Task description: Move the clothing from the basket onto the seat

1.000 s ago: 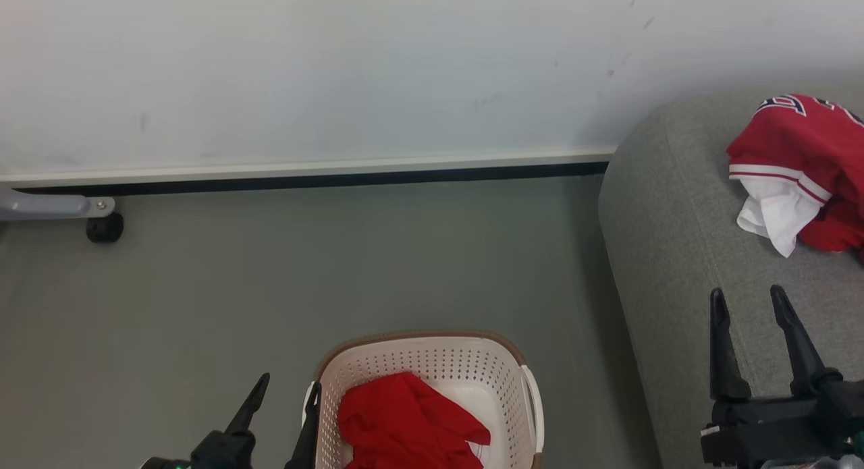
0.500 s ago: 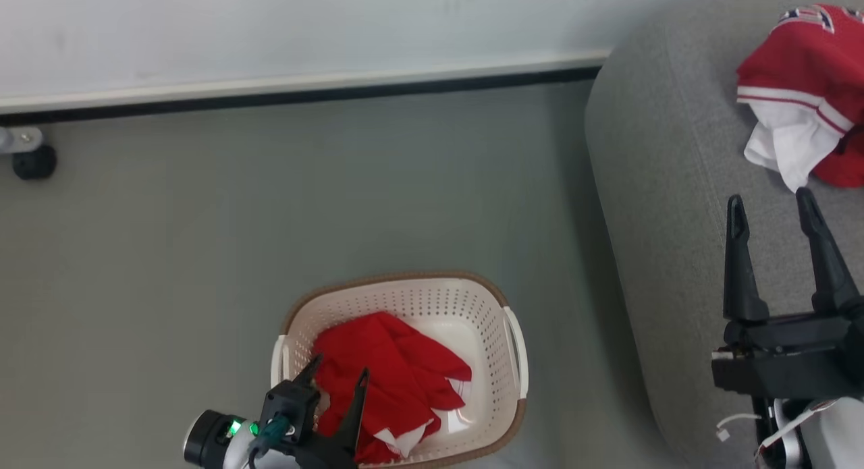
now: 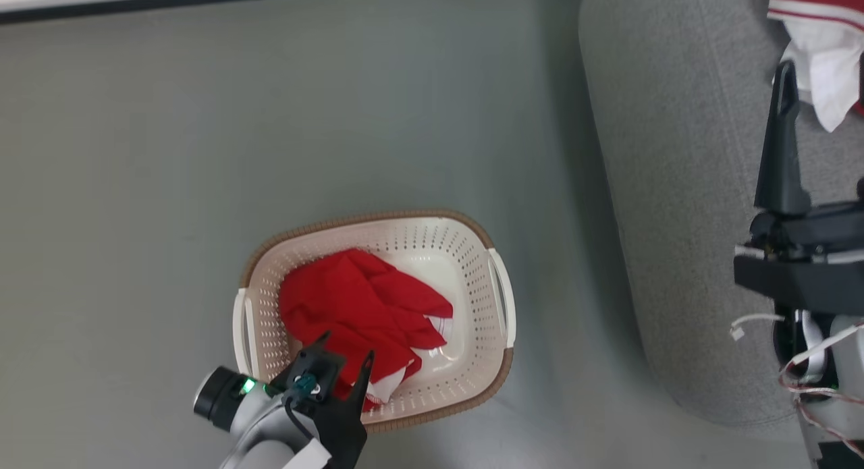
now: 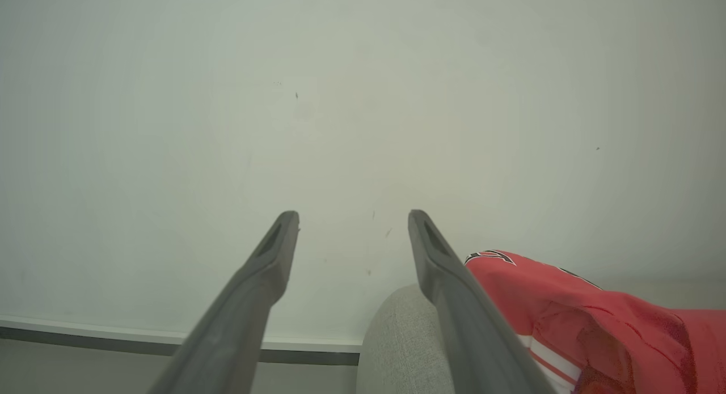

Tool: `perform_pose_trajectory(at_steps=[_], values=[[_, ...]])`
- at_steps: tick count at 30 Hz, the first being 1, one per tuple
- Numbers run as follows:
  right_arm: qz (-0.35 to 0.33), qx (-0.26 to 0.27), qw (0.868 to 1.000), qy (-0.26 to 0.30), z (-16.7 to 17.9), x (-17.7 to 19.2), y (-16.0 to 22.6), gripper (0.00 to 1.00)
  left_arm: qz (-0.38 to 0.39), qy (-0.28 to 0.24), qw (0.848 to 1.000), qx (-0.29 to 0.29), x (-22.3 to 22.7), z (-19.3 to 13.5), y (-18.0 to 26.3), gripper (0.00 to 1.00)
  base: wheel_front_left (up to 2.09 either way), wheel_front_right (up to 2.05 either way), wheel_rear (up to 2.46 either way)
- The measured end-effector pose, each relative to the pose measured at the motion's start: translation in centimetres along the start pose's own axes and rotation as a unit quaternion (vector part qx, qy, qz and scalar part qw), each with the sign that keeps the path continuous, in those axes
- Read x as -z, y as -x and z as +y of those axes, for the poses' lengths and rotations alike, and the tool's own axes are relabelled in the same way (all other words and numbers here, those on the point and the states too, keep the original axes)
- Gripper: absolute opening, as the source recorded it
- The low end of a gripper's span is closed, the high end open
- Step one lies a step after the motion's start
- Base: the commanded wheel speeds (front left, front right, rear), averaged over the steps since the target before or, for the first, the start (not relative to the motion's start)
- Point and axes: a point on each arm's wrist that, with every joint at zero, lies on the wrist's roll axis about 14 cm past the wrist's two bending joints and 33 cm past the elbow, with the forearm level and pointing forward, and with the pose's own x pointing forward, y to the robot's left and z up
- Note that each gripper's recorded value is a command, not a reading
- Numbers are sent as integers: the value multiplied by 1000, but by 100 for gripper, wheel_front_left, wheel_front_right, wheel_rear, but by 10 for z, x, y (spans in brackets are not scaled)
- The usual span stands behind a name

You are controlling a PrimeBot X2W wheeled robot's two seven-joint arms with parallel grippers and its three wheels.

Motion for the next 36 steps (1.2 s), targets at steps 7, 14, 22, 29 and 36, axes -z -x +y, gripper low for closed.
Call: perform_pose_trajectory(at_steps=[7, 14, 22, 29, 36], values=[[5, 0, 1000, 1, 0, 24, -23, 100, 21, -11, 999, 32, 5, -6, -36, 100, 0, 0, 0], [12, -5, 1000, 1, 3, 48, -38, 100, 40, -27, 998, 44, 15, 0, -64, 100, 0, 0, 0], [14, -10, 1000, 3, 6, 76, -53, 100, 66, -31, 996, 42, 27, 13, -98, 100, 0, 0, 0], [12, -18, 1000, 3, 13, 100, -65, 100, 86, -29, 995, 43, 46, 20, -122, 100, 0, 0, 0], [23, -23, 999, 1, 17, 127, -67, 100, 127, -27, 991, 31, 78, 28, -131, 100, 0, 0, 0]])
